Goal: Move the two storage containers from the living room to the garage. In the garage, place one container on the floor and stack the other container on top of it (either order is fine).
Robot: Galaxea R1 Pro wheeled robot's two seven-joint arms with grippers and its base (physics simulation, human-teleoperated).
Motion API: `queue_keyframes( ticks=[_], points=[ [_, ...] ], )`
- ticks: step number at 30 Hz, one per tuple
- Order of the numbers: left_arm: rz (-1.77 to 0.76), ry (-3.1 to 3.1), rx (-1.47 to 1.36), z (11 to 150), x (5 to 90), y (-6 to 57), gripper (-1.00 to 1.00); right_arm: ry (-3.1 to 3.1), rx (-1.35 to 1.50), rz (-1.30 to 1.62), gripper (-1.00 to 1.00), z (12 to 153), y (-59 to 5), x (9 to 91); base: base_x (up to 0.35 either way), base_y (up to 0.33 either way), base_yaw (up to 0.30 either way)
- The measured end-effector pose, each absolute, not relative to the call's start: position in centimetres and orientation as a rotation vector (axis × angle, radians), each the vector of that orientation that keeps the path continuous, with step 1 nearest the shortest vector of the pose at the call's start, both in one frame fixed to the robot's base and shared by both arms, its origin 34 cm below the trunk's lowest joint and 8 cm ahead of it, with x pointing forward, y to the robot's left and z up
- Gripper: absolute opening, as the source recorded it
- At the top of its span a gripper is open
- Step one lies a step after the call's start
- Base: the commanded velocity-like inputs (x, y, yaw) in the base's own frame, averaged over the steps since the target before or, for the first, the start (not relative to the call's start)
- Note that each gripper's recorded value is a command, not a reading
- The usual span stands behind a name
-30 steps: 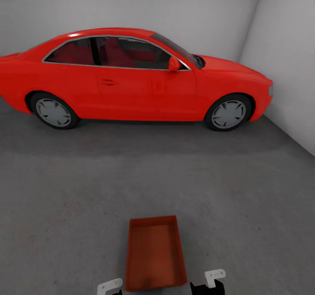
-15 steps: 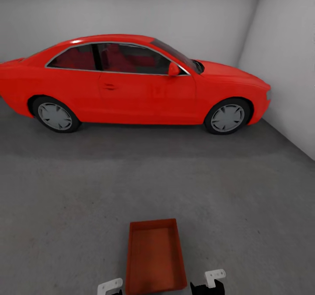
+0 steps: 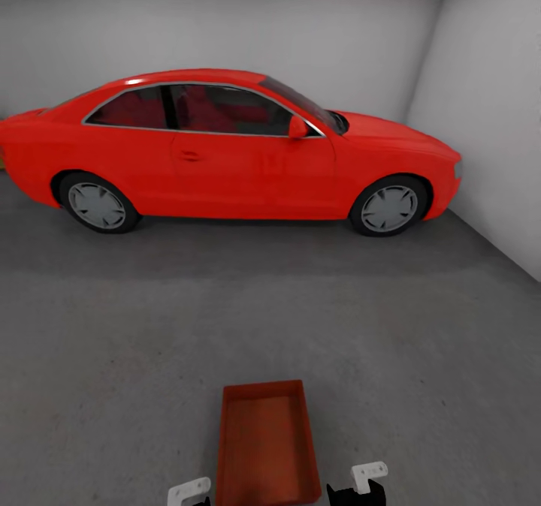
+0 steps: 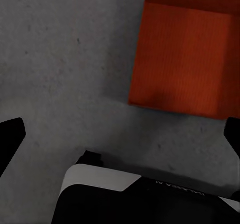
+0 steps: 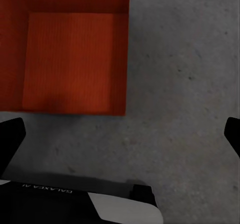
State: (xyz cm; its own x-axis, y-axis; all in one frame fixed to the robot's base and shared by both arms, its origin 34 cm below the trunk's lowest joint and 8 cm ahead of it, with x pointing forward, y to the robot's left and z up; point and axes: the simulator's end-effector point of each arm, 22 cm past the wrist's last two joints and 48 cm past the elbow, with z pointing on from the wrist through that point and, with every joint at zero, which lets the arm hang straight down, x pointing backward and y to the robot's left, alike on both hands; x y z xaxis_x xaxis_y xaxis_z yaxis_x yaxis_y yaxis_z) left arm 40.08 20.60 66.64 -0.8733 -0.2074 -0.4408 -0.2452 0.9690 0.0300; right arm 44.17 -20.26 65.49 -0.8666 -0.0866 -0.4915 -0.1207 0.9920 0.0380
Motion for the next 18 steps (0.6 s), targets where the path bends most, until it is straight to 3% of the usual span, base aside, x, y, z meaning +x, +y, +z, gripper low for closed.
queue_keyframes(
  ticks=[18],
  points=[
    [0.114, 2.642, -0.322, 67.6, 40.9, 20.8, 1.0, 2.597, -0.146, 0.089, 1.0, 66.6, -20.3, 45.0, 0.0, 0.0, 0.0]
  ],
)
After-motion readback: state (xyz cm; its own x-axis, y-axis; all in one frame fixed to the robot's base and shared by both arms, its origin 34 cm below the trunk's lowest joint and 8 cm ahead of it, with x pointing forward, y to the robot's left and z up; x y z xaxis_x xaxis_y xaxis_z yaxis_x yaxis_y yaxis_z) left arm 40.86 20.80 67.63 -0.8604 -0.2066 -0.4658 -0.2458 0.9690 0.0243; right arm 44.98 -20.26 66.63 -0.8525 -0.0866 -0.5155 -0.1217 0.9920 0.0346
